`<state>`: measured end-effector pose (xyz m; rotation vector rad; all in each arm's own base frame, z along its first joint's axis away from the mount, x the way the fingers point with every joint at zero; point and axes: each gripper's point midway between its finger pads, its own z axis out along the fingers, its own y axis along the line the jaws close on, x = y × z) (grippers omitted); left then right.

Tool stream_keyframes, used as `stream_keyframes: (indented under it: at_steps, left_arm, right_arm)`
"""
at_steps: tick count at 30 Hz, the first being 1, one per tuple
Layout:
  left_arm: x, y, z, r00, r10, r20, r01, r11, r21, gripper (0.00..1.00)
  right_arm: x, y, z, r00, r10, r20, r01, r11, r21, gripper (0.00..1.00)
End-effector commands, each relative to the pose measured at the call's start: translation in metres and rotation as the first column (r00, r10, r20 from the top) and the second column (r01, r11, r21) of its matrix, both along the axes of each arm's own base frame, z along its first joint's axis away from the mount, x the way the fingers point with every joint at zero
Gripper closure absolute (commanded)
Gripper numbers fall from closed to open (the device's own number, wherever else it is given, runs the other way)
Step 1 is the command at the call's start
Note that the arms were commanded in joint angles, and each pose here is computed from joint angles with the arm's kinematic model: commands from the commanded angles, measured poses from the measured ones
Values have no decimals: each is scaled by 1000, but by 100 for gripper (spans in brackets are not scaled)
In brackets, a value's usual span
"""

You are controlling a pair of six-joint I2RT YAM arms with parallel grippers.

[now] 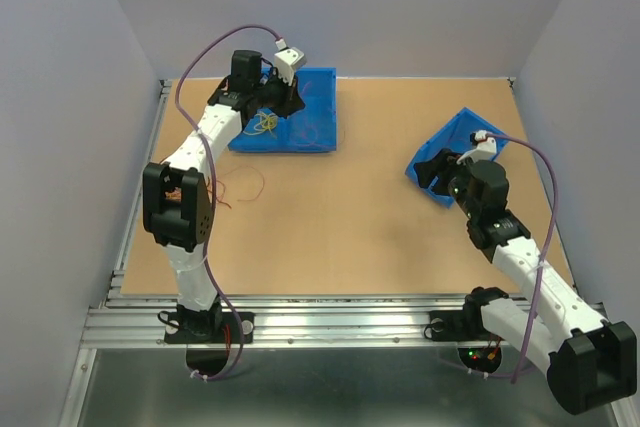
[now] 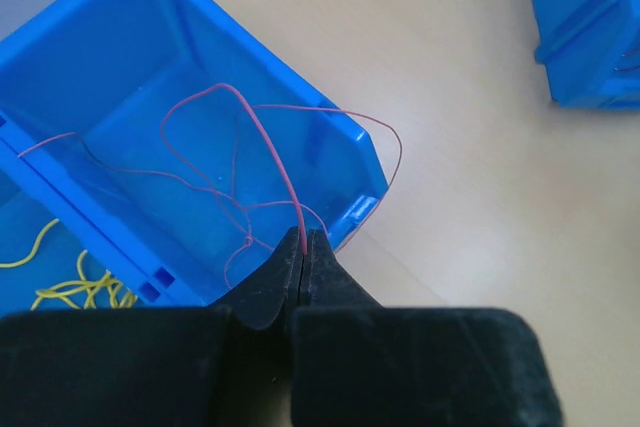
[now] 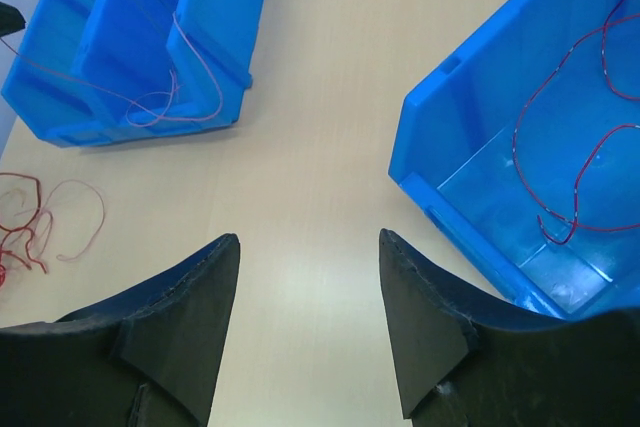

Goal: Untangle the cables

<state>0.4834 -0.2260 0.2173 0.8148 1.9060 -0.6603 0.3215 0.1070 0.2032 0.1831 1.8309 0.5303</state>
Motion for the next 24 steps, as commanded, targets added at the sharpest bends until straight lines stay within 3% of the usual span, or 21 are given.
stream_keyframes:
  at_steps: [1,7,10,12,14,24]
  left_arm:
    - [5,12,36,996,40,84,-40,999,2,100]
    - [1,35,68,992,59,112,-52,997,-65,100]
    - [-10,28,80,994,-73,83,83,988,-132,100]
    - [-28,21,70,988,-155,-7,153,981,-119,100]
    - [-39,12,72,971,-238,2,237,968,-87,100]
    - [-79,-22,101,939,-342,-19,332,924,-190,100]
  right_arm:
    - [2,1,2,999,2,32,-2,1000,7,37]
    - [2,1,3,999,3,35,-3,1000,8,37]
    - [2,1,1,1000,2,29,-2,1000,6,37]
    - [3,1,0,1000,2,28,-2,1000,6,37]
    - [3,1,0,1000,2,25,-2,1000,5,38]
    - [5,1,-2,1000,-1,19,1,1000,3,38]
